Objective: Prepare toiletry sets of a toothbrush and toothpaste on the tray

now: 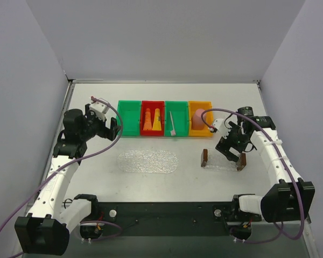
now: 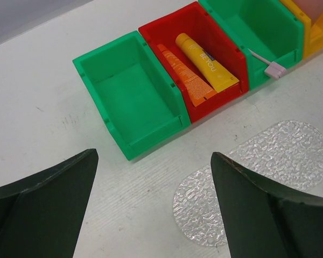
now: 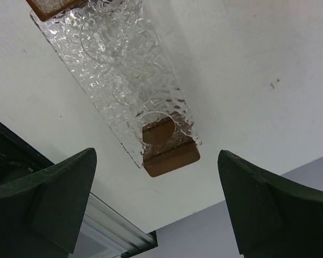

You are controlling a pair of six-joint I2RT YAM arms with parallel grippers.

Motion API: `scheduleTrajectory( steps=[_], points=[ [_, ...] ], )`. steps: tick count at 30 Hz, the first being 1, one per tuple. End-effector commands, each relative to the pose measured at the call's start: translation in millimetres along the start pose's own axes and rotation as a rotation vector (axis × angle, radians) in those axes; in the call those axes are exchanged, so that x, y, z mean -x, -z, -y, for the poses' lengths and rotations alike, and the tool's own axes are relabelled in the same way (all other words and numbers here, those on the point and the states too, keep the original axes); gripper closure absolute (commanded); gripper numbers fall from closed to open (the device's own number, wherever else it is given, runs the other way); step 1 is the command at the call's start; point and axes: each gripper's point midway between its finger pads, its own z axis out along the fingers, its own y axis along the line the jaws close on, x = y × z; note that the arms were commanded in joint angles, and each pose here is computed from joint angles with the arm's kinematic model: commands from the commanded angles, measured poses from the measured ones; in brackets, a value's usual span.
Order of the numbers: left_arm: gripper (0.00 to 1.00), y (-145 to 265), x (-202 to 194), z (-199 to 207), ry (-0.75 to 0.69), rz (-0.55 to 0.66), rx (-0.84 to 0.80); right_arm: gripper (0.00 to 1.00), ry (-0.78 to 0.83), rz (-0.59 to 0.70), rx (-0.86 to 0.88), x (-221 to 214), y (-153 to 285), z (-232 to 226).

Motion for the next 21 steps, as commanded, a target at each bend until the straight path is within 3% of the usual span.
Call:
scheduleTrajectory(
  steps=[1,7,21],
  points=[
    [0.03,0.4,3.1,0.5,-0.026,0.026,-0.011,0.11,0.12,-0.003,0.149,-0.8,-16.4,-18.7],
    [0.03,0.8,1.1,-4.2,-0.035,0.024,0.01,0.1,0.155,-0.041,0.231,-3.3,-41.5,-33.6],
    [0.03,-2.3,-2.3,-10.6,-0.035,0.024,0.026,0.09,0.192,-0.061,0.154,-2.4,-78.7,-16.8]
  ],
)
